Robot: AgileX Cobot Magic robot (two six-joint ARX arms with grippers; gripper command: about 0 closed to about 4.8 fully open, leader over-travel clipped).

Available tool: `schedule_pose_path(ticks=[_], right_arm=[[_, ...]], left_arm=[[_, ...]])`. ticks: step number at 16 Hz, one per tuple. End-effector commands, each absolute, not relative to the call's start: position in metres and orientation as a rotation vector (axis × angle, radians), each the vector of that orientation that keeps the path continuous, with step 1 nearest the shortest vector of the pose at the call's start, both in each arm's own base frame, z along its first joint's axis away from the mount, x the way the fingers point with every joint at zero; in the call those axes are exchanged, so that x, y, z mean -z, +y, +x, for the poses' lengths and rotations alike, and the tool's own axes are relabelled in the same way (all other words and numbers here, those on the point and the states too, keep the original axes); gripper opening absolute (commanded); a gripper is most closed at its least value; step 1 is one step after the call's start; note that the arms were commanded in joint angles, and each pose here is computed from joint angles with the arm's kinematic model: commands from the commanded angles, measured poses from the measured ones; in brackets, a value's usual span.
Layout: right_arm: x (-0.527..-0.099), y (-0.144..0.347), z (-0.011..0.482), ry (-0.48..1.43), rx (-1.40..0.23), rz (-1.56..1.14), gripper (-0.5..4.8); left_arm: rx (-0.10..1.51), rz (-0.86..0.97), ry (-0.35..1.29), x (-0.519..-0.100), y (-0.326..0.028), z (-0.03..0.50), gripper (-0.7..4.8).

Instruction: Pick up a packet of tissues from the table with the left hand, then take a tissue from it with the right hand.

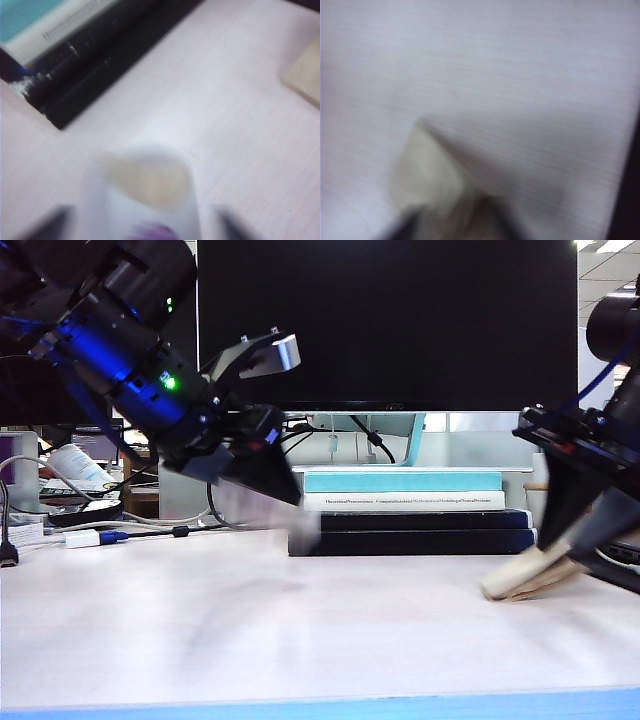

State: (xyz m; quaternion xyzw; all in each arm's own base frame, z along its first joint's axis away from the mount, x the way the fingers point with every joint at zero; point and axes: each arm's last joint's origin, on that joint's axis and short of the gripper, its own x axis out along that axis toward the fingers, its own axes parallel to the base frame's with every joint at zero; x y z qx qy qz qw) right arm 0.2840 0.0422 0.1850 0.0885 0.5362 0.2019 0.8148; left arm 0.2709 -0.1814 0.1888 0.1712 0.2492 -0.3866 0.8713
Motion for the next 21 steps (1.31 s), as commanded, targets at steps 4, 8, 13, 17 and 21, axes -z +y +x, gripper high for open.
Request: schedule_pose_path(ticks=[4,8,13,17,21], right_arm=[[-0.190,0.043,0.285,1.113,-0.452,0.189,3.12],[-0.196,0.047,0.280,1.127,-0.490,0.212,3.12],[-0.215,0.055,0.272,1.050,-0.570,0.197,3.12],[-0.219,0.063,0.265,1.052,-0.712,0.231,3.12],[-0.222,0.063,0.270,1.009,-0.665,0.262,3.12]], left_arm=[[0.763,0.303,0.490,-0.193,-0.182,0.273,4.79],[0.750,0.270,0.485,-0.194,-0.182,0.274,4.79],[0.754,0.252,0.468,-0.196,-0.183,0.274,4.79],[0.751,0.217,0.460,-0.199,-0.183,0.274,4.79],[0.749,0.206,0.447,-0.203,-0.183,0.274,4.79]])
